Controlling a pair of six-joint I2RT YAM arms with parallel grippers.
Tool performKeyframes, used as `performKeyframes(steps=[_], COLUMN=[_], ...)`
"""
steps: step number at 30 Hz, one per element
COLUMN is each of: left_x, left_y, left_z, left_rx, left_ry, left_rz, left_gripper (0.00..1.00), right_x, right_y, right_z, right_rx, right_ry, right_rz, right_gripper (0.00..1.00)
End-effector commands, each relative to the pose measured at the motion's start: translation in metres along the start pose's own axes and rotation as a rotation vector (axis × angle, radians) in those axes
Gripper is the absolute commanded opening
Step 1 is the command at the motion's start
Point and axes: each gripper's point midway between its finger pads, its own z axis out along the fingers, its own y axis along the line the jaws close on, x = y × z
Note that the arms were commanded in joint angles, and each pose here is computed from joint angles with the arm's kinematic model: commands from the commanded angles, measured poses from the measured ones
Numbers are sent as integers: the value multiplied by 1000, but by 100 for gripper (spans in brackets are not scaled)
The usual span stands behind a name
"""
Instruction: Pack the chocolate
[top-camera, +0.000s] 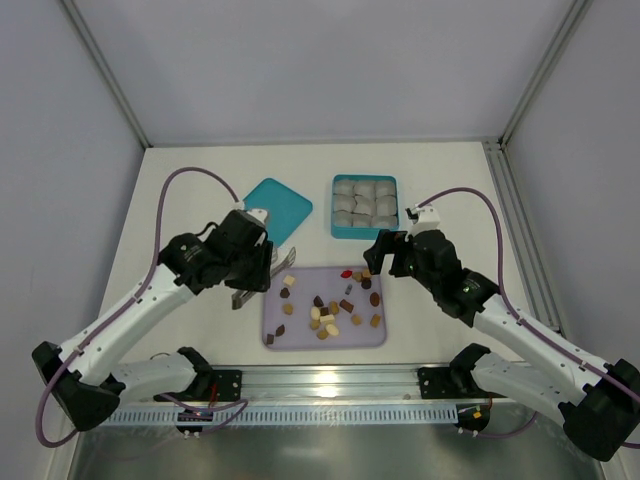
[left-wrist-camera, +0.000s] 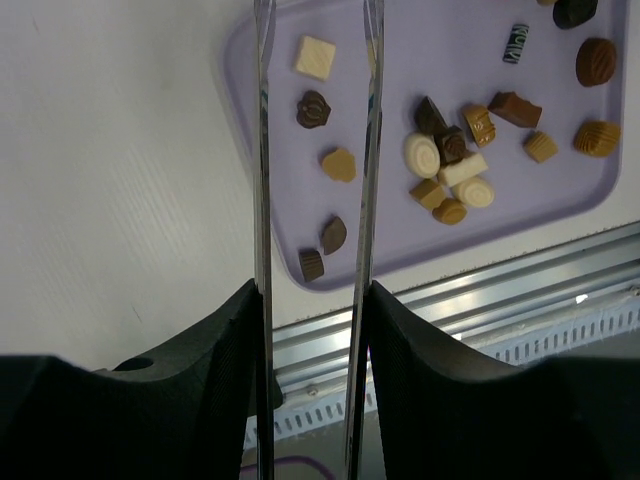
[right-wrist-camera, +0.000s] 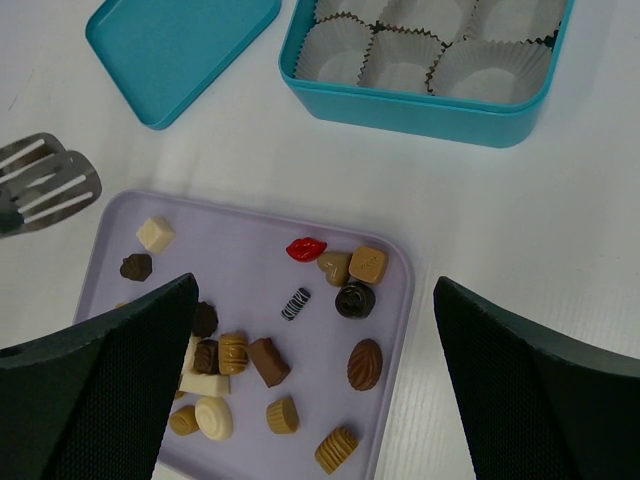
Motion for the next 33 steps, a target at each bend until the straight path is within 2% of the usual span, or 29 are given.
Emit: performKeyframes(steps=[1, 17, 33], left_x=[16, 52, 70], left_y=[-6, -67, -79], left_z=[-5, 14, 35], left_rx=[2, 112, 90], left_ry=[21, 127, 194], left_rz=[8, 118, 166], left_gripper=[44, 45, 45], right_x=[-18, -12, -10], right_y=[9, -1, -8], right_z=[-3, -9, -15], right_rx=[-18, 8, 24], right_ry=[-46, -51, -61], right_rz=[25, 17, 8], right_gripper=[100, 100, 100])
